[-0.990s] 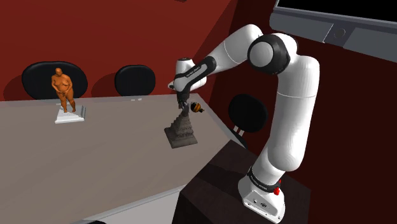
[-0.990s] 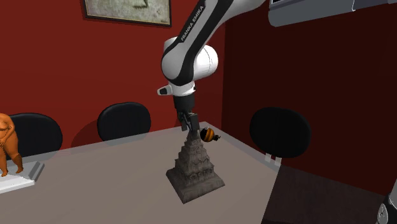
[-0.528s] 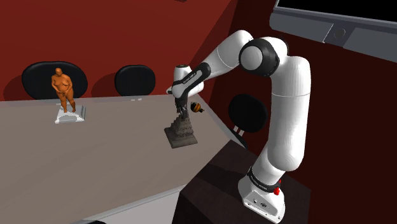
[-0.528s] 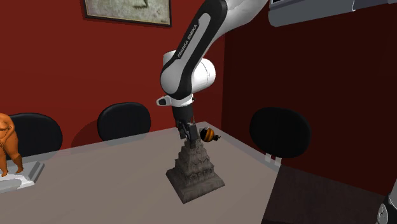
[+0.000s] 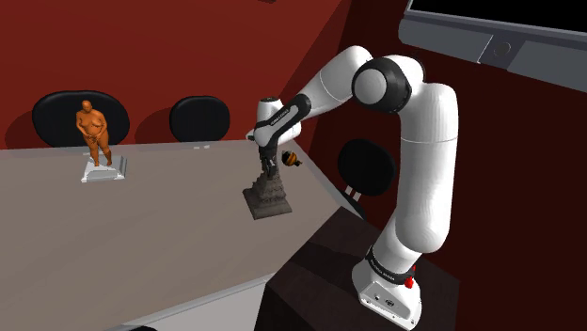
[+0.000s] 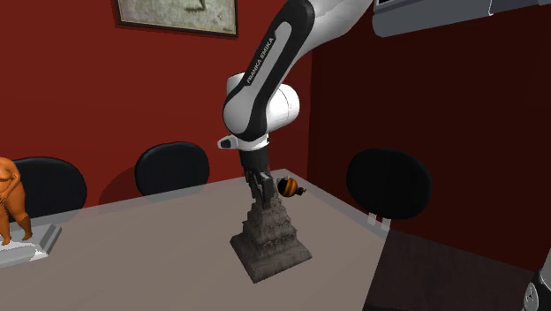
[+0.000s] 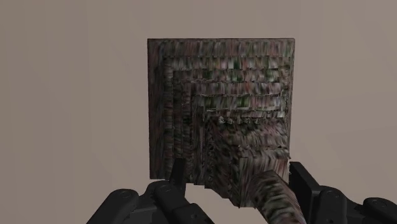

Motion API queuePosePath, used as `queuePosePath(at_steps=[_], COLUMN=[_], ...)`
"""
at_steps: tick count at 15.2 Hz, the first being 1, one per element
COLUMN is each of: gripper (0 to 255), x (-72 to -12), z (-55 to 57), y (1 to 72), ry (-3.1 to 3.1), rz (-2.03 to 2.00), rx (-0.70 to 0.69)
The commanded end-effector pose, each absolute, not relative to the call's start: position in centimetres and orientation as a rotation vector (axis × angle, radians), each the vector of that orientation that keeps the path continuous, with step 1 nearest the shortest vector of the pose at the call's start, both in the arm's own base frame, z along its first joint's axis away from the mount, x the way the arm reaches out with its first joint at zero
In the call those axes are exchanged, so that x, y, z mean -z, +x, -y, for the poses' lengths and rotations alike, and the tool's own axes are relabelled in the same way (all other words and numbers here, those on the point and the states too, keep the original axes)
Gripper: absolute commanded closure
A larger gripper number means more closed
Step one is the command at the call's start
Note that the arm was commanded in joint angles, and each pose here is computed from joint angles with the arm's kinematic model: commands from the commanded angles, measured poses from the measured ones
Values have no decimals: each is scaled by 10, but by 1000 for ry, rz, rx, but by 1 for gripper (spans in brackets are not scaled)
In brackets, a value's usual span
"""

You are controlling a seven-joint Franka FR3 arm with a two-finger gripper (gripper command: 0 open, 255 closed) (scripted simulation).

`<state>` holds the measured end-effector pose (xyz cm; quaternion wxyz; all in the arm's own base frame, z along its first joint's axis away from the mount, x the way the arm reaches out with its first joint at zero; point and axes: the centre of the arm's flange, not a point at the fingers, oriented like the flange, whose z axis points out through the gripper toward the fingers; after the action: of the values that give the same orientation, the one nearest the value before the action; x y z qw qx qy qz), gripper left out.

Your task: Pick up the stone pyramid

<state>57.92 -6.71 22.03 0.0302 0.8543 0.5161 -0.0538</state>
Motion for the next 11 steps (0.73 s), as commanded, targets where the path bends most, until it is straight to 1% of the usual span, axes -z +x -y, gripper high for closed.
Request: queuePosePath(at_steps=[1,4,11], gripper=[255,255,255], x=[-219,-219,-256], z=[68,68,68], y=[579,579,579], ry=[2635,2635,2635], rz=[-1589,-1589,-1589], rx=[168,168,168])
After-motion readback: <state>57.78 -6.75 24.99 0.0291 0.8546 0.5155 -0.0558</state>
